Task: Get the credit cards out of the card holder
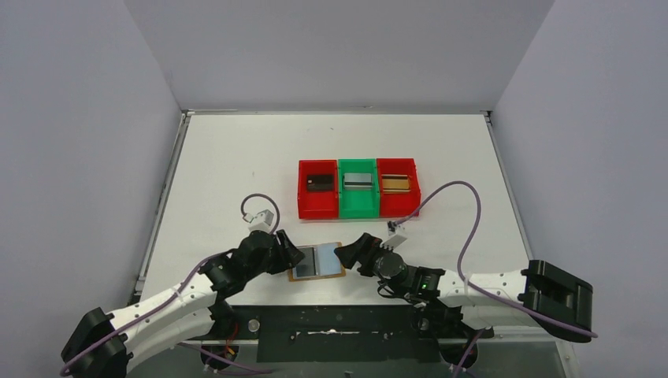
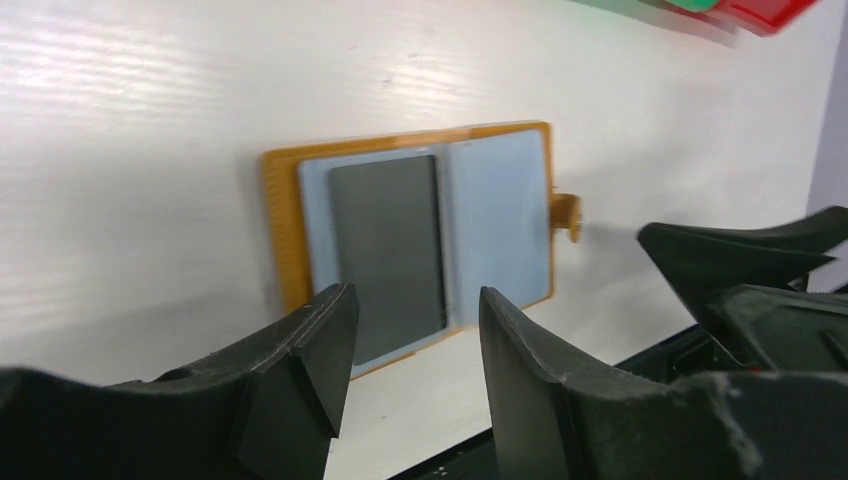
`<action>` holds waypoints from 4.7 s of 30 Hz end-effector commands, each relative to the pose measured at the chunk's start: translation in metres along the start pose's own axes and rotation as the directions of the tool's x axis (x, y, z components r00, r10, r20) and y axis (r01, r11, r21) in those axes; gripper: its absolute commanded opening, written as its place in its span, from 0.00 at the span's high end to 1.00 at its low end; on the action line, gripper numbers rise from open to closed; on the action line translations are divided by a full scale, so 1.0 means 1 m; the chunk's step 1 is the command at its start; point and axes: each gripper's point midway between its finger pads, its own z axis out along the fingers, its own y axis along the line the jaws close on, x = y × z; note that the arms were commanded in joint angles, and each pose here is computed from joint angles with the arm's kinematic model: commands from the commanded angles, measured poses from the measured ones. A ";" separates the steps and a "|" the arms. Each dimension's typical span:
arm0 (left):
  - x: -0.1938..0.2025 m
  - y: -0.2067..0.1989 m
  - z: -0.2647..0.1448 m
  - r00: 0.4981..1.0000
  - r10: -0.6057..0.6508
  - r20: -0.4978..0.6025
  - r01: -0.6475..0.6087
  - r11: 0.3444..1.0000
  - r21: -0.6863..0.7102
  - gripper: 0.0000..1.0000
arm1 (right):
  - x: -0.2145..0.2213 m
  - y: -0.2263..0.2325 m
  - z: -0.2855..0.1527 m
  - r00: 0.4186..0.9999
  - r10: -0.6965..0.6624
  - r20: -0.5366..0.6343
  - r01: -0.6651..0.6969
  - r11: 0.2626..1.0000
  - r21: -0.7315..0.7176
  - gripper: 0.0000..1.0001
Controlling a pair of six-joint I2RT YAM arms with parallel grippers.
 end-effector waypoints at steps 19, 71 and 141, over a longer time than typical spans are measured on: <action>-0.009 0.029 -0.016 0.991 -0.109 0.076 0.111 0.993 -0.026 0.49 | 0.051 0.064 0.080 0.982 0.015 -0.186 -0.010 1.000 0.029 0.46; 0.024 0.013 0.010 0.990 0.010 -0.139 -0.004 0.999 0.048 0.84 | 0.064 0.063 0.071 0.951 0.087 -0.295 -0.123 0.987 -0.105 0.80; 0.028 0.007 0.027 0.977 0.090 -0.195 -0.086 0.996 0.029 0.60 | 0.070 -0.004 0.073 0.924 0.262 -0.279 -0.246 0.965 0.090 0.86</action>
